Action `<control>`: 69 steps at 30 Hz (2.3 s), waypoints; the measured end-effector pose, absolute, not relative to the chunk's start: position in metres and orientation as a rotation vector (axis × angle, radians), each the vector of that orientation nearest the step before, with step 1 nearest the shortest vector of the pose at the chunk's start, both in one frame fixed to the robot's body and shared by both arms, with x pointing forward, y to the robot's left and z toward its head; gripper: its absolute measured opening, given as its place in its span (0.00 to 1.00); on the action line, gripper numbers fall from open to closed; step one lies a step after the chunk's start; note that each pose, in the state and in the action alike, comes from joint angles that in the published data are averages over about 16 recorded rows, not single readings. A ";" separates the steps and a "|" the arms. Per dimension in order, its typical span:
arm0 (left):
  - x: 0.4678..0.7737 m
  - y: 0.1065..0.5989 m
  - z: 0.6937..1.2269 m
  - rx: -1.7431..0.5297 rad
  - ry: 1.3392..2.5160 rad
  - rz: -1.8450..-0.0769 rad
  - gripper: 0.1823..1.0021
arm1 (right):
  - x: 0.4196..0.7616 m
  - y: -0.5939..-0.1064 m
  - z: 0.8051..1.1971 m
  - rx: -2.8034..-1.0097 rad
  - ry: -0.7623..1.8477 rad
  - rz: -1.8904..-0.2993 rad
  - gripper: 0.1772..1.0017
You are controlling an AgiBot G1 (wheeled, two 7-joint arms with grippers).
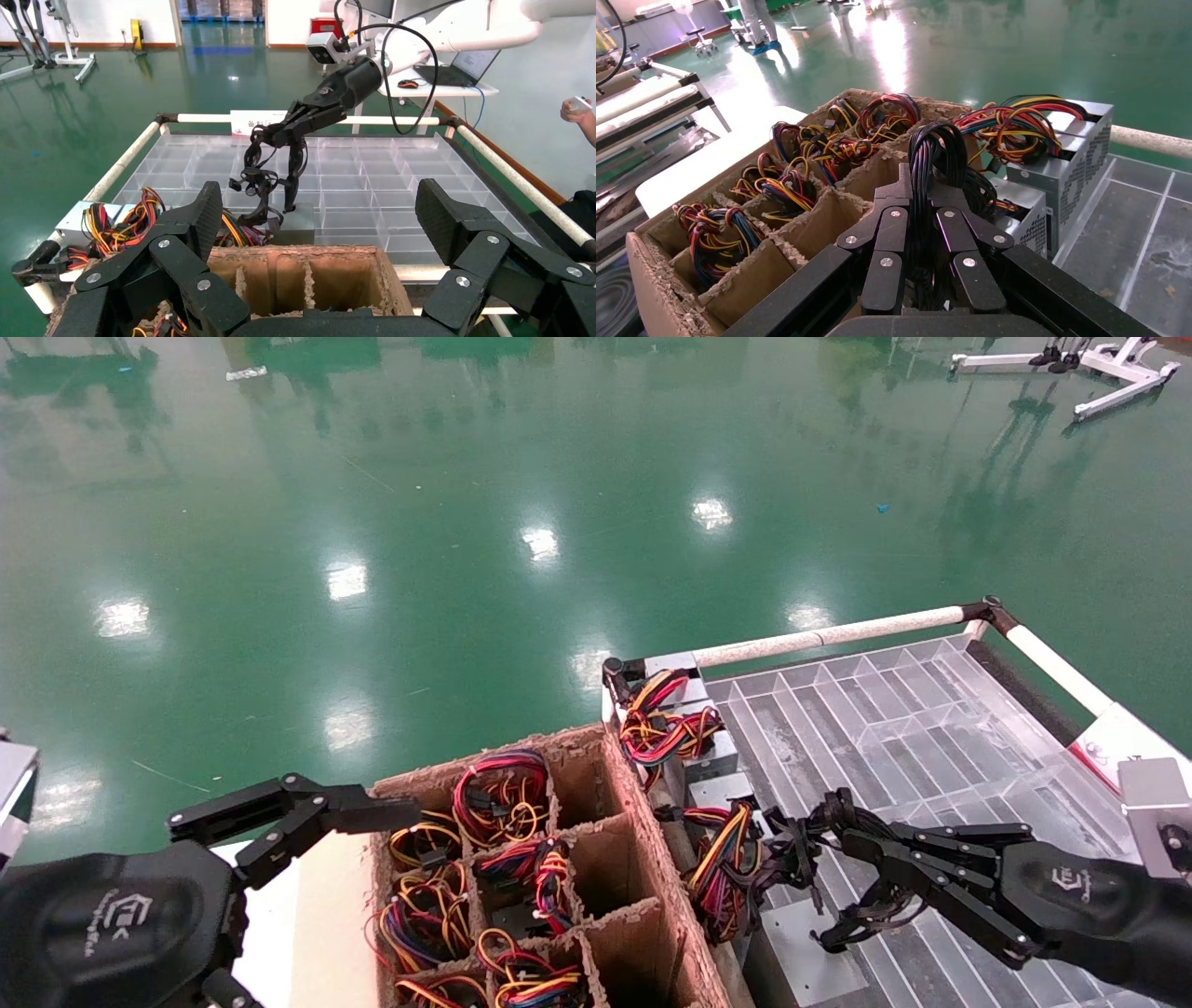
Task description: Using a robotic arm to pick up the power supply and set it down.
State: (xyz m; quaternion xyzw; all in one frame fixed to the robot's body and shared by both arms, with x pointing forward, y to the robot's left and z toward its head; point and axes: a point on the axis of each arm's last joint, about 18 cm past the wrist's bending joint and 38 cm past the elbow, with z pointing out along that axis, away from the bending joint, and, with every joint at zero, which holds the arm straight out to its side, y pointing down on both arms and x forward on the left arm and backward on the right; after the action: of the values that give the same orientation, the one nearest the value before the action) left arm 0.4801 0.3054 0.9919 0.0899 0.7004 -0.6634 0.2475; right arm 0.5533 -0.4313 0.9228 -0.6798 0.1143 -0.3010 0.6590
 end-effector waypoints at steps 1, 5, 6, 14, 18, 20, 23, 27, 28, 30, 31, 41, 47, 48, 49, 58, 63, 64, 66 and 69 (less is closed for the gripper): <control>0.480 0.305 0.992 0.245 1.910 -1.809 1.00 | 0.553 -0.432 0.922 -1.539 0.262 -0.681 0.03; 0.480 0.305 0.992 0.245 1.909 -1.809 1.00 | 0.554 -0.433 0.920 -1.539 0.269 -0.681 0.04; 0.480 0.305 0.992 0.245 1.909 -1.809 1.00 | 0.554 -0.433 0.920 -1.538 0.270 -0.681 0.04; 0.480 0.305 0.992 0.245 1.909 -1.809 1.00 | 0.554 -0.433 0.920 -1.538 0.269 -0.680 0.08; 0.480 0.305 0.992 0.245 1.909 -1.809 1.00 | 0.553 -0.433 0.920 -1.539 0.266 -0.681 0.13; 0.480 0.305 0.992 0.245 1.909 -1.809 1.00 | 0.553 -0.432 0.921 -1.539 0.265 -0.681 0.15; 0.480 0.305 0.992 0.245 1.909 -1.809 1.00 | 0.553 -0.432 0.921 -1.539 0.263 -0.681 0.21; 0.480 0.305 0.992 0.245 1.909 -1.809 1.00 | 0.553 -0.430 0.922 -1.539 0.256 -0.677 0.28; 0.480 0.305 0.992 0.245 1.909 -1.809 1.00 | 0.553 -0.429 0.923 -1.539 0.253 -0.675 0.31; 0.480 0.305 0.992 0.245 1.909 -1.809 1.00 | 0.553 -0.427 0.924 -1.539 0.246 -0.670 0.37; 0.480 0.305 0.992 0.245 1.909 -1.809 1.00 | 0.552 -0.425 0.924 -1.538 0.241 -0.668 0.40; 0.480 0.305 0.992 0.245 1.909 -1.809 1.00 | 0.547 -0.404 0.935 -1.536 0.170 -0.625 0.68; 0.480 0.305 0.992 0.245 1.909 -1.809 1.00 | 0.542 -0.389 0.943 -1.538 0.119 -0.599 0.81; 0.480 0.305 0.992 0.245 1.909 -1.809 1.00 | 0.541 -0.386 0.945 -1.538 0.110 -0.595 0.83; 0.480 0.305 0.992 0.245 1.909 -1.809 1.00 | 0.540 -0.384 0.946 -1.538 0.101 -0.591 0.86; 0.480 0.305 0.992 0.245 1.909 -1.809 1.00 | 0.530 -0.363 0.958 -1.544 0.025 -0.564 0.96; 0.480 0.305 0.992 0.245 1.909 -1.809 1.00 | 0.523 -0.352 0.964 -1.550 -0.016 -0.553 0.99; 0.480 0.305 0.992 0.245 1.909 -1.809 1.00 | 0.521 -0.350 0.965 -1.551 -0.025 -0.551 0.99; 0.480 0.305 0.992 0.245 1.909 -1.809 1.00 | 0.518 -0.346 0.968 -1.553 -0.041 -0.548 0.99; 0.480 0.305 0.992 0.245 1.909 -1.809 1.00 | 0.514 -0.340 0.971 -1.557 -0.065 -0.544 1.00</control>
State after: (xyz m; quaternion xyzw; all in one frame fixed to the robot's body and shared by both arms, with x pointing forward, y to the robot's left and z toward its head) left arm 0.4801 0.3054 0.9920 0.0898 0.7004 -0.6635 0.2475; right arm 0.5136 -0.3400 0.9712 -0.6932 -0.0291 -0.2424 0.6782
